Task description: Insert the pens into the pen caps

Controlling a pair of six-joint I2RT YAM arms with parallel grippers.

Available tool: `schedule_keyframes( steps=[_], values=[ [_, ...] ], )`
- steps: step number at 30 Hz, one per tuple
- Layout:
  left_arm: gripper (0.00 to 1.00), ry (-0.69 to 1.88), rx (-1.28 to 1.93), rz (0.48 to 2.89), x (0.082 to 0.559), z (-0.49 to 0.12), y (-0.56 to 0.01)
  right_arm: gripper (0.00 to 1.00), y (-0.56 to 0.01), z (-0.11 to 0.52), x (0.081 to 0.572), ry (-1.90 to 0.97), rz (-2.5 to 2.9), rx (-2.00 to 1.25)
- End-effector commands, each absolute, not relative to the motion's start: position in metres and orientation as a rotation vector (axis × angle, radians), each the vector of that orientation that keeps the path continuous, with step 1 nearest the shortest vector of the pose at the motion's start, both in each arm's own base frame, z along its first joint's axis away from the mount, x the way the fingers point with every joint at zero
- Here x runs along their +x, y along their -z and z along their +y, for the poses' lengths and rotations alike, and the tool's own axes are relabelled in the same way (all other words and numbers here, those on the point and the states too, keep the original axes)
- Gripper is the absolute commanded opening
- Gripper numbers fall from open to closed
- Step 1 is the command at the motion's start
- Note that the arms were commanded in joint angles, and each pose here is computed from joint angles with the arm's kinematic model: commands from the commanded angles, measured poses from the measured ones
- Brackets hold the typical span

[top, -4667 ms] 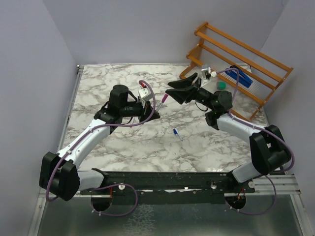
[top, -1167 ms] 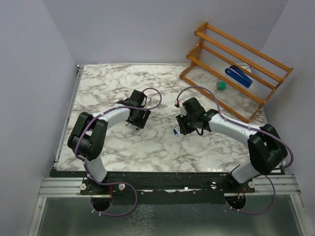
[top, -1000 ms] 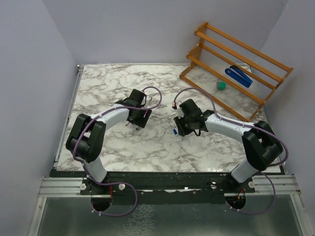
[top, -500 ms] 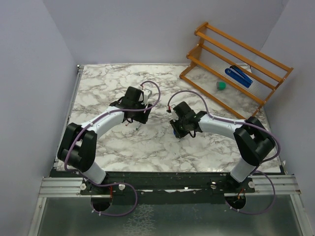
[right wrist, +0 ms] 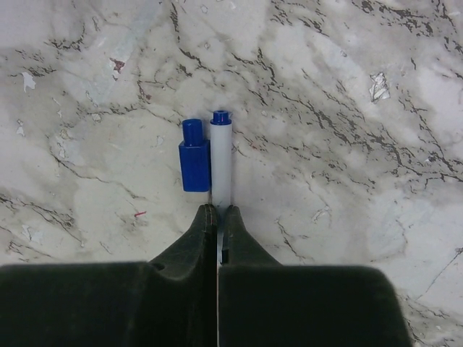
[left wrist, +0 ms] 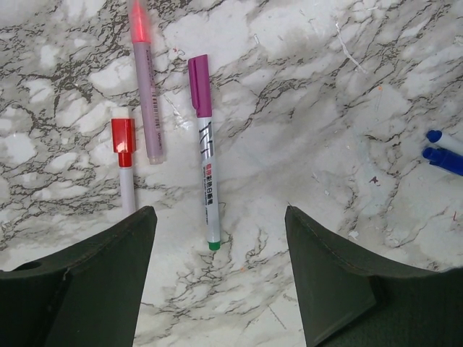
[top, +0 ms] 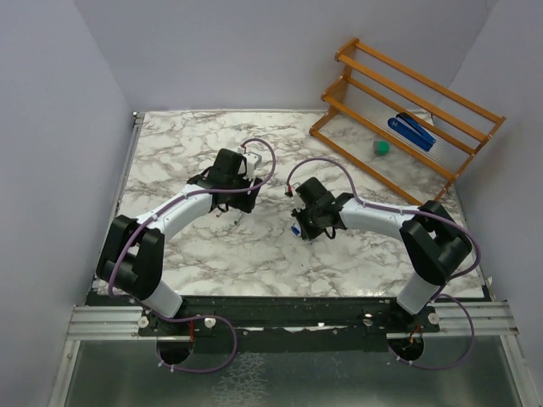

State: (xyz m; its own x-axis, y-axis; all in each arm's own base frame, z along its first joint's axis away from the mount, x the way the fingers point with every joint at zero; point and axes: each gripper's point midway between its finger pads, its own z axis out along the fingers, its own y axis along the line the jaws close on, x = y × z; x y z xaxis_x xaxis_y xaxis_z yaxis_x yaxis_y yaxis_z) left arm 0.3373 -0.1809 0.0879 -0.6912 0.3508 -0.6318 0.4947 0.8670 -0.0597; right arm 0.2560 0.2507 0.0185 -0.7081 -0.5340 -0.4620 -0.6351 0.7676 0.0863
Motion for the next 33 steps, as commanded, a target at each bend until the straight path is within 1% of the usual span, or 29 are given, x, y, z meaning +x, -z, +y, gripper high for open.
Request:
schedule_keyframes(
  steps=[1, 5, 8, 10, 12, 16, 18, 21, 23, 28, 33],
  values=[
    [0.72, 0.325, 0.634, 2.357, 0.335, -0.184, -0.099, 0.01, 0.006, 0.237, 0.237, -0.295, 2.640, -0.901],
    [0.72, 0.320, 0.643, 2.339, 0.336, -0.183, -0.104, 0.01, -0.011, 0.232, 0.242, -0.277, 2.598, -0.858],
    [0.72, 0.348, 0.672, 2.301, 0.334, -0.187, -0.112, 0.00, -0.044, 0.220, 0.256, -0.232, 2.541, -0.795],
    [0.72, 0.403, 0.720, 2.242, 0.330, -0.195, -0.122, 0.00, -0.076, 0.220, 0.266, -0.258, 2.473, -0.760],
    [0.72, 0.471, 0.792, 2.147, 0.323, -0.207, -0.136, 0.01, -0.113, 0.227, 0.274, -0.322, 2.388, -0.727],
    [0.72, 0.549, 0.958, 1.875, 0.298, -0.229, -0.168, 0.00, -0.183, 0.262, 0.271, -0.635, 2.222, -0.694],
    [0.71, 0.568, 1.031, 1.724, 0.284, -0.234, -0.183, 0.00, -0.203, 0.279, 0.260, -0.830, 2.194, -0.669],
    [0.73, 0.553, 1.114, 1.460, 0.261, -0.238, -0.206, 0.01, -0.207, 0.299, 0.237, -1.104, 2.243, -0.694],
    [0.74, 0.511, 1.131, 1.337, 0.252, -0.235, -0.220, 0.01, -0.200, 0.306, 0.220, -1.234, 2.312, -0.719],
    [0.76, 0.404, 1.183, 1.242, 0.240, -0.231, -0.230, 0.00, -0.197, 0.307, 0.194, -1.397, 2.381, -0.741],
    [0.77, 0.211, 1.244, 1.162, 0.235, -0.226, -0.225, 0.00, -0.206, 0.306, 0.173, -1.559, 2.437, -0.690]
  ],
)
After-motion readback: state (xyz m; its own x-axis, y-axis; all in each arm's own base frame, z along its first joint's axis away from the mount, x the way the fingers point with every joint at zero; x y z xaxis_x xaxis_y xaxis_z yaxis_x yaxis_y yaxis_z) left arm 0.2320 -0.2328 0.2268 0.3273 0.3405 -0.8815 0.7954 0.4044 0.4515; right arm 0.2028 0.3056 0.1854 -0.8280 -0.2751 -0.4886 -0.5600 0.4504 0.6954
